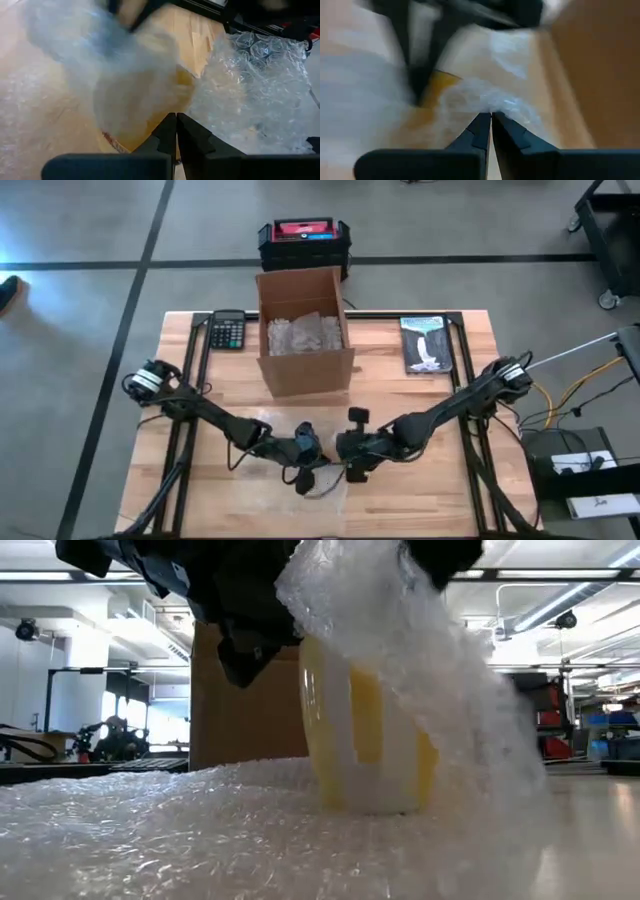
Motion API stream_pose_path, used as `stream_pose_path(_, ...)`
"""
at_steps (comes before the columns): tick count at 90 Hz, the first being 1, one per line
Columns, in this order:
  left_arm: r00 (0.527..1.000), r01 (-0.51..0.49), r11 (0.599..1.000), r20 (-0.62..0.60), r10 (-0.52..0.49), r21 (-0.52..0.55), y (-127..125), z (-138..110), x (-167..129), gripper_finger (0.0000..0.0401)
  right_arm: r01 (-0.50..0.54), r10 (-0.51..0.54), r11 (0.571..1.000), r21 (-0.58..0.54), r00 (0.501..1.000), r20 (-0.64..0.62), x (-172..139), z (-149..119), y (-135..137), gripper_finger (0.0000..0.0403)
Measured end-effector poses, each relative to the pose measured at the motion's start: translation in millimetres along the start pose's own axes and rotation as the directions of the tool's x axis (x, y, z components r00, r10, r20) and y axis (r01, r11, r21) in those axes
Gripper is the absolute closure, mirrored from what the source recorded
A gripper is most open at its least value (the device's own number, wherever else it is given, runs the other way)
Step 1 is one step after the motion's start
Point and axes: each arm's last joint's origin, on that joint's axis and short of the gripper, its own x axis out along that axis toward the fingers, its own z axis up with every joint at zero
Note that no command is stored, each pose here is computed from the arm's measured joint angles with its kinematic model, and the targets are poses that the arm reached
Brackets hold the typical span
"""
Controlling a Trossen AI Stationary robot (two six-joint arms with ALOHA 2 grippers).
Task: Wrap mug
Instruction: Wrap the yellow mug with the transparent bubble wrap
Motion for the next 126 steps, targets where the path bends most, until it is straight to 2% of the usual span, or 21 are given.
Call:
stream_pose_path(7, 1.000, 0.000, 1.000, 0.001, 0.000, -0.001, 0.3, 0.3, 0.1, 0.0401, -0.079, 0.079, 0.997, 0.008, 0.997, -0.018, 8.2, -1.4, 4.6, 0.0400)
stream_pose_path(21, 1.000, -0.002, 1.000, 0.003, 0.002, -0.002, 1.0, 0.8, 0.3, 0.0401, -0.089, 0.090, 0.996, 0.013, 0.990, -0.108, 33.8, -15.6, 10.4, 0.0400)
stream_pose_path(36, 1.000, 0.004, 1.000, 0.013, -0.004, -0.013, -0.1, 4.6, -3.4, 0.0401, -0.113, 0.117, 0.993, 0.035, 0.984, -0.133, 44.2, -19.4, 12.9, 0.0401)
stream_pose_path(46, 0.999, 0.019, 1.000, 0.036, -0.019, -0.011, -7.0, 19.8, -14.6, 0.0401, -0.116, 0.120, 0.993, 0.029, 0.979, -0.164, 44.4, -23.1, 12.9, 0.0401)
stream_pose_path(58, 0.998, 0.034, 0.999, 0.052, -0.035, 0.011, -15.2, 36.8, -29.0, 0.0401, -0.125, 0.128, 0.992, 0.031, 0.981, -0.146, 43.6, -19.1, 13.9, 0.0401)
stream_pose_path(68, 0.999, 0.052, 0.998, 0.007, -0.052, 0.021, -14.0, 31.6, -27.2, 0.0401, -0.120, 0.123, 0.992, 0.031, 0.982, -0.147, 43.8, -19.0, 13.2, 0.0401)
stream_pose_path(80, 0.998, 0.036, 0.999, -0.052, -0.034, 0.030, -8.4, 14.5, -10.5, 0.0401, -0.115, 0.119, 0.993, 0.036, 0.982, -0.144, 44.4, -18.1, 11.0, 0.0401)
stream_pose_path(93, 0.999, 0.052, 0.998, -0.013, -0.052, 0.028, -5.5, 8.1, 6.8, 0.0401, -0.111, 0.116, 0.993, 0.041, 0.983, -0.145, 45.3, -17.6, 8.7, 0.0401)
stream_pose_path(106, 0.999, 0.031, 0.999, -0.015, -0.031, -0.021, 2.9, 4.0, 18.2, 0.0401, -0.106, 0.112, 0.993, 0.044, 0.980, -0.165, 35.5, -12.4, 6.7, 0.0401)
stream_pose_path(126, 1.000, 0.025, 0.999, -0.014, -0.026, -0.032, 3.3, 4.0, 17.9, 0.0401, -0.095, 0.096, 0.995, 0.015, 0.967, -0.236, -9.3, 10.2, 1.3, 0.0401)
